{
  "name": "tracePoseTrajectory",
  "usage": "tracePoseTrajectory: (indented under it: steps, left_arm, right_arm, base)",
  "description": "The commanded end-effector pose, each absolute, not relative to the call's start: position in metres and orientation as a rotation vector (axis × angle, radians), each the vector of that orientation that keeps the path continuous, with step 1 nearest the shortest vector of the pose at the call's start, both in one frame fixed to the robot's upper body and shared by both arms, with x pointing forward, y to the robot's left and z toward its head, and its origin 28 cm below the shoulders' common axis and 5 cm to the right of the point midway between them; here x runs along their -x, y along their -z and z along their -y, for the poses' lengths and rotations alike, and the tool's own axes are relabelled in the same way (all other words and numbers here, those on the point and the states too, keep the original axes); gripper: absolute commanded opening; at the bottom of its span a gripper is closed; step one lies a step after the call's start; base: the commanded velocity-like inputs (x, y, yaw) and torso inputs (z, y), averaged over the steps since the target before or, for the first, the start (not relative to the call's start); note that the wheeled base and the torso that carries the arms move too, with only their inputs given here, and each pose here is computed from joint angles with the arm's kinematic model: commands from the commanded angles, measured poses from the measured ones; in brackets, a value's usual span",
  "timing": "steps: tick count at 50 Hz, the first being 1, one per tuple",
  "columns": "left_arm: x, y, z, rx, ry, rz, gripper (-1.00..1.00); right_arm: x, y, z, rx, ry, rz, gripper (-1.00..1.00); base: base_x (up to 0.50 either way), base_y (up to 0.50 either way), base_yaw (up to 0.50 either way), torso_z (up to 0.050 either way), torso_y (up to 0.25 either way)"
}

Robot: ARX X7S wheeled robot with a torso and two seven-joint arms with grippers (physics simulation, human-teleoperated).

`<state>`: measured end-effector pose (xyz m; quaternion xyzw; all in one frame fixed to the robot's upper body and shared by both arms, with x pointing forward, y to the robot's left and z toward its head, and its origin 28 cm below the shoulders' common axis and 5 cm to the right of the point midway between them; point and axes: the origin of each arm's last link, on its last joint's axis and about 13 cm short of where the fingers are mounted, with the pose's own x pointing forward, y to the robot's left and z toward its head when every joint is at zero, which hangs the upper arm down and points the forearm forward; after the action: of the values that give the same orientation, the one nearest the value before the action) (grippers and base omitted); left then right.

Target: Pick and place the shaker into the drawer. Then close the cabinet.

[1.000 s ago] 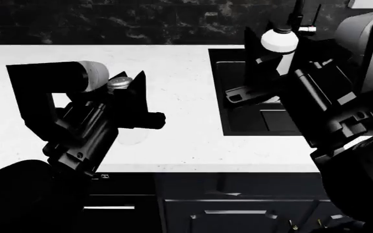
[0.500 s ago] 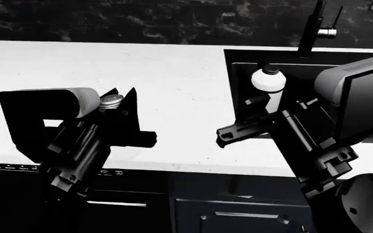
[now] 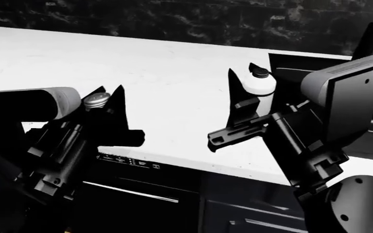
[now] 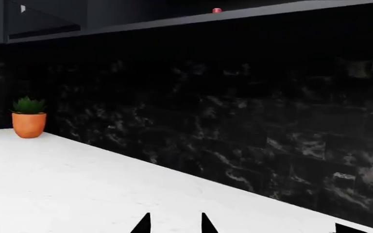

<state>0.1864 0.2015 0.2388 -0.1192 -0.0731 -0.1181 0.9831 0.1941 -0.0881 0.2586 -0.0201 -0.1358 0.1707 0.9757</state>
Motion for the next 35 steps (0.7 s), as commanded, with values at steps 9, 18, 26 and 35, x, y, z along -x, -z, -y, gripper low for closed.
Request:
tracePoseTrajectory:
  steps: [9, 18, 26, 35]
  left_arm:
    - [-0.1897, -0.2353, -0.2046, 0.24, 0.213, 0.141, -1.0]
    - [-0.1912, -0.235, -0.2044, 0.234, 0.211, 0.145, -1.0]
    - [-0.1909, -0.233, -0.2062, 0.235, 0.206, 0.146, -1.0]
    - [-0.1895, -0.2321, -0.2061, 0.234, 0.204, 0.146, -1.0]
  right_arm:
    - [-0.1941, -0.2569, 0.0881, 0.022, -0.338, 0.279, -1.0]
    - [-0.1958, -0.2579, 0.0881, 0.019, -0.34, 0.278, -1.0]
    - [-0.195, -0.2572, 0.0869, 0.016, -0.34, 0.278, -1.0]
    - [-0.1934, -0.2555, 0.0873, 0.007, -0.341, 0.278, -1.0]
  base:
    - [0.0, 0.0, 0.5, 0.0, 0.001]
    - [0.0, 0.0, 0.5, 0.0, 0.0]
    - [0.0, 0.0, 0.5, 0.0, 0.001]
    - [0.0, 0.0, 0.5, 0.001, 0.0]
